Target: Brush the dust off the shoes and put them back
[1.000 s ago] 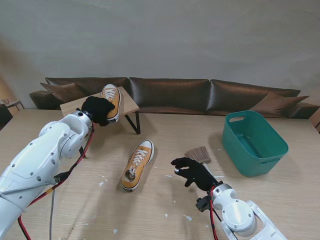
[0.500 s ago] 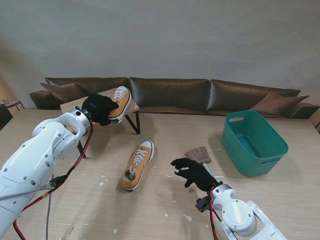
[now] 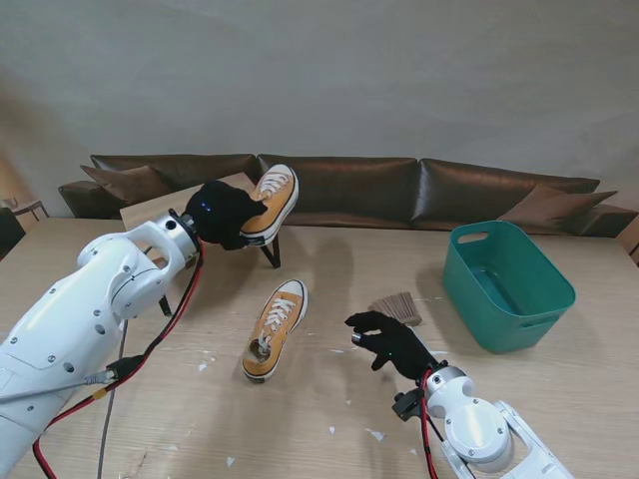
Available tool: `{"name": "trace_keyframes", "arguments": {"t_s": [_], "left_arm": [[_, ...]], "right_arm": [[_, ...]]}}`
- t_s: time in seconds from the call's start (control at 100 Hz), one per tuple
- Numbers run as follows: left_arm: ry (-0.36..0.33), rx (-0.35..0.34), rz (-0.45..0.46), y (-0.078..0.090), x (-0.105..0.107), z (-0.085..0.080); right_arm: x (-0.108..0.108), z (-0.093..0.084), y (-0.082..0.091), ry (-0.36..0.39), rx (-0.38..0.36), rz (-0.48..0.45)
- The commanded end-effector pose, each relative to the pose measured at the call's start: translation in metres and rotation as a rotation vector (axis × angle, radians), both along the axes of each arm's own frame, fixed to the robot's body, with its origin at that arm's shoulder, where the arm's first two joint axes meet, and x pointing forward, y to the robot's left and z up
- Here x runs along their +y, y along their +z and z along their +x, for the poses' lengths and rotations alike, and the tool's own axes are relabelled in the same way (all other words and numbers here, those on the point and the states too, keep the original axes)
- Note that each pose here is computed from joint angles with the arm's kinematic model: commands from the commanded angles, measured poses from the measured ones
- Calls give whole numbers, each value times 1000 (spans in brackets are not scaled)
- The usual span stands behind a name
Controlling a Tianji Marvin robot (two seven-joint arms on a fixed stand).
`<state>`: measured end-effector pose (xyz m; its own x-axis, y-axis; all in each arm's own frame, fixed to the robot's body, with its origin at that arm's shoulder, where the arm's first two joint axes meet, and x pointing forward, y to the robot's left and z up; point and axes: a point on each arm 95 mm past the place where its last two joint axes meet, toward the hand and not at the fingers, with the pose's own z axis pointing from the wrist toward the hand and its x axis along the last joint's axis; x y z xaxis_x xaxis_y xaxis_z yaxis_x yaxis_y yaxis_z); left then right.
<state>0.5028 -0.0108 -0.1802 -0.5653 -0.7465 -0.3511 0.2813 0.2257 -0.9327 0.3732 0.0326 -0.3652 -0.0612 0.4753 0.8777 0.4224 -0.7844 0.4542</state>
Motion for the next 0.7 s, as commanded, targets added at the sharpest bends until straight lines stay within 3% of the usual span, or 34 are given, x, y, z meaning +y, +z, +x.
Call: {"name": "trace_keyframes", "arguments": {"t_s": [0.0, 0.32, 0.69], "left_arm": [[-55, -16, -28, 10, -21, -5], [-197, 32, -86, -10, -63, -26], [-249, 118, -150, -53, -85, -51]], "right_arm": [[3, -2, 7, 5, -18, 13], [-6, 1, 26, -62, -80, 37], [-16, 6, 36, -127, -111, 39]]}}
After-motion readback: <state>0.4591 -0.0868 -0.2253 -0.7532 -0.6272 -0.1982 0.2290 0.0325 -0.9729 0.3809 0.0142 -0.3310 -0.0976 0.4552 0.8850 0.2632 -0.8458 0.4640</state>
